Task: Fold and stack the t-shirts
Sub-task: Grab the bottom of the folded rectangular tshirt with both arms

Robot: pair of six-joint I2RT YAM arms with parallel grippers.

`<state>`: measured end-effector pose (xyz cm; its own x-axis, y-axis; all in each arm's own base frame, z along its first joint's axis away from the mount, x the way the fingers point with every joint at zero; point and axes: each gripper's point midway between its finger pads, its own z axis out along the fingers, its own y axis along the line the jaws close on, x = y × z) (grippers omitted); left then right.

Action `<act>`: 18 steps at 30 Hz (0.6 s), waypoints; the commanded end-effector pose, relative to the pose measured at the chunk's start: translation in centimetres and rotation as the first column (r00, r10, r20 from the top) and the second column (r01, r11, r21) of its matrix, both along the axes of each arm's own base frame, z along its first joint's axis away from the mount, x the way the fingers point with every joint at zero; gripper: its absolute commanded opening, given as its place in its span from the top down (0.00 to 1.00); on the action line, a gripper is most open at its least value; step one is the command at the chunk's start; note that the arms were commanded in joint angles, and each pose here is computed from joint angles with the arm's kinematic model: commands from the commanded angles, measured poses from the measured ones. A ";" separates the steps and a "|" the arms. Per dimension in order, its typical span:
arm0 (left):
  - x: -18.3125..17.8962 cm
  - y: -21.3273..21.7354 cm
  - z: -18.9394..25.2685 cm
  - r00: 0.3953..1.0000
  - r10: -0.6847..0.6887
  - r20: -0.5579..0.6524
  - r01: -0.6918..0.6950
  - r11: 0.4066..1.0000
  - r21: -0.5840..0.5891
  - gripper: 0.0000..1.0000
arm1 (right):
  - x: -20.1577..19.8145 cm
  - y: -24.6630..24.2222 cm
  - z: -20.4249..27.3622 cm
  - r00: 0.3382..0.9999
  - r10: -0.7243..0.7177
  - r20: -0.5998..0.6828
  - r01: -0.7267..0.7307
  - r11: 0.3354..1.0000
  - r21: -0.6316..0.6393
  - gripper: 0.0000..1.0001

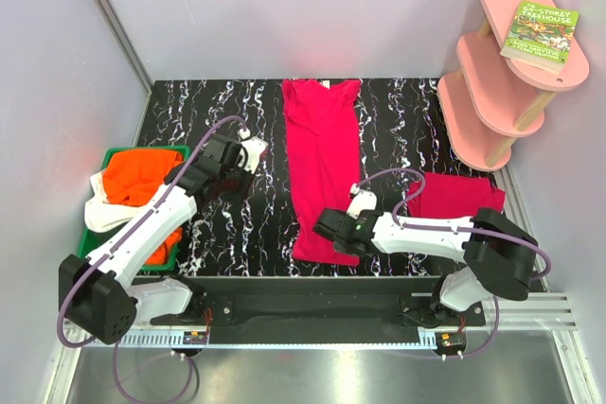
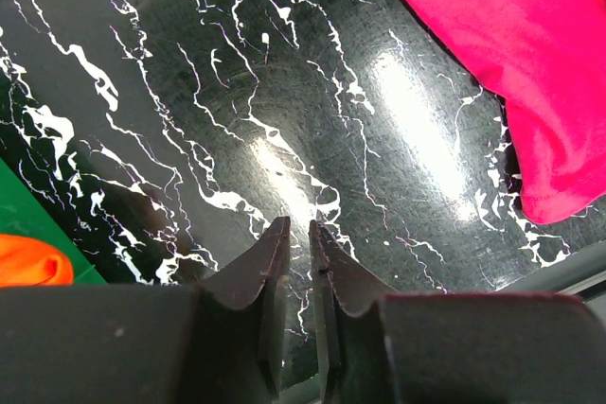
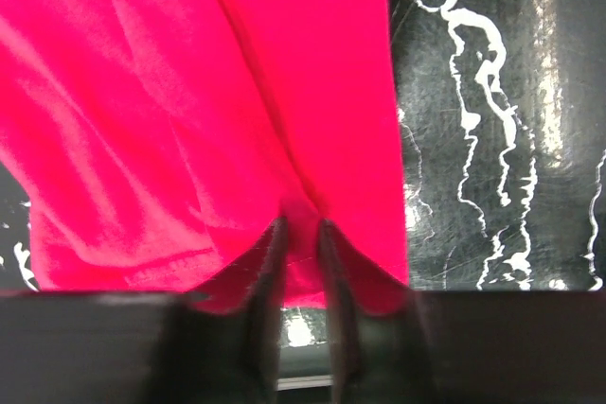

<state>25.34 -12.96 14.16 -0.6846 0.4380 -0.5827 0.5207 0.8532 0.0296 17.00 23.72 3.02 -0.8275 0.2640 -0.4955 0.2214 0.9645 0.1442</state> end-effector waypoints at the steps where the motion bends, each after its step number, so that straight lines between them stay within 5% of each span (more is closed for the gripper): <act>1: 0.8 -0.6 0.4 1.000 -0.010 0.020 0.010 1.000 -0.026 0.81 | 0.9 1.0 1.6 0.997 -0.004 0.075 0.002 0.999 0.032 0.87; 3: 0.9 -0.5 0.4 1.000 -0.006 0.020 0.007 1.000 -0.025 0.81 | 0.9 1.2 1.6 0.997 0.007 0.072 -0.009 1.000 0.028 0.99; 18: 0.6 0.1 0.0 1.000 0.005 0.010 -0.005 0.999 -0.036 0.80 | 1.6 7.7 2.9 0.974 0.190 0.120 -0.197 0.979 0.051 1.00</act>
<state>25.65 -12.47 13.69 -0.7042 0.4223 -0.5708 0.5034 0.8638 0.0181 17.50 28.68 4.60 -0.8319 0.1576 -0.5321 0.0740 0.9818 0.1752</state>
